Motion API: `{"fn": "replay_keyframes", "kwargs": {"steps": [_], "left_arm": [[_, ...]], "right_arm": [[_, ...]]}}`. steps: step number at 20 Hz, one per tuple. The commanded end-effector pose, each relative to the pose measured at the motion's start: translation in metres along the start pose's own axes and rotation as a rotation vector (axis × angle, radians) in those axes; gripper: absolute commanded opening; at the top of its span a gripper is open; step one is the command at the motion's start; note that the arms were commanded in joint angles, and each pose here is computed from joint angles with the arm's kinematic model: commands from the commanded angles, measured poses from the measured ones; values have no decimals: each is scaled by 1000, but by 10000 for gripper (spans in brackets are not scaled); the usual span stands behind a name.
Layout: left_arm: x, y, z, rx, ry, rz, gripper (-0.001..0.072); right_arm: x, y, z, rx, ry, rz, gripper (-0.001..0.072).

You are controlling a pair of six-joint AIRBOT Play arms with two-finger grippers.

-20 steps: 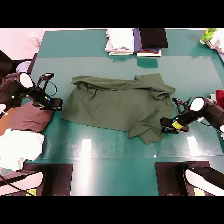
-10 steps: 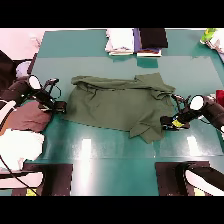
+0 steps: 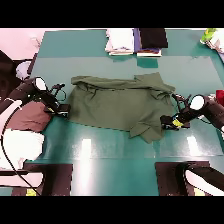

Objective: Fold the shirts.

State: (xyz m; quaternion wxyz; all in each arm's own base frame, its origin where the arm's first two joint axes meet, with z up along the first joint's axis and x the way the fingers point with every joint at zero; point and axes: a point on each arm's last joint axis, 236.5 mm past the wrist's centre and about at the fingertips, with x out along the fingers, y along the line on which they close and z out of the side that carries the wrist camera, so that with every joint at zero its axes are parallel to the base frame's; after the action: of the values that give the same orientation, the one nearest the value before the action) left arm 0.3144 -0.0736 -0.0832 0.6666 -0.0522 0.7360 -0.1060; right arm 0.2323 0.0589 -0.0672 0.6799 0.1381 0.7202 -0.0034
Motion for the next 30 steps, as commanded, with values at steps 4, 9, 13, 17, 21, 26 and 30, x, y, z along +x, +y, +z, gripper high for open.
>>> {"fn": "replay_keyframes", "kwargs": {"steps": [4, 9, 13, 17, 21, 26, 30], "left_arm": [[-123, -29, 37, 106, -356, 10, 30], [-352, -82, 6, 241, -961, 28, 30], [-501, -118, -86, 326, -1399, 35, 30], [-588, -138, -169, 350, -1699, 1, 29], [-641, -148, -216, 363, -1907, -30, 29], [-604, -131, -147, 298, -1715, 16, 29], [-472, -100, -15, 223, -1219, 38, 30]], "right_arm": [[-84, 31, 50, -94, -211, 51, 21], [-289, 50, 77, -181, -797, 60, 21], [-439, 34, 25, -176, -1202, 47, 21], [-532, 14, -38, -128, -1483, -19, 20], [-576, 3, -64, -80, -1588, -95, 20], [-571, 4, -18, -80, -1456, -89, 19], [-469, 5, 74, -100, -1114, -3, 19]]}}
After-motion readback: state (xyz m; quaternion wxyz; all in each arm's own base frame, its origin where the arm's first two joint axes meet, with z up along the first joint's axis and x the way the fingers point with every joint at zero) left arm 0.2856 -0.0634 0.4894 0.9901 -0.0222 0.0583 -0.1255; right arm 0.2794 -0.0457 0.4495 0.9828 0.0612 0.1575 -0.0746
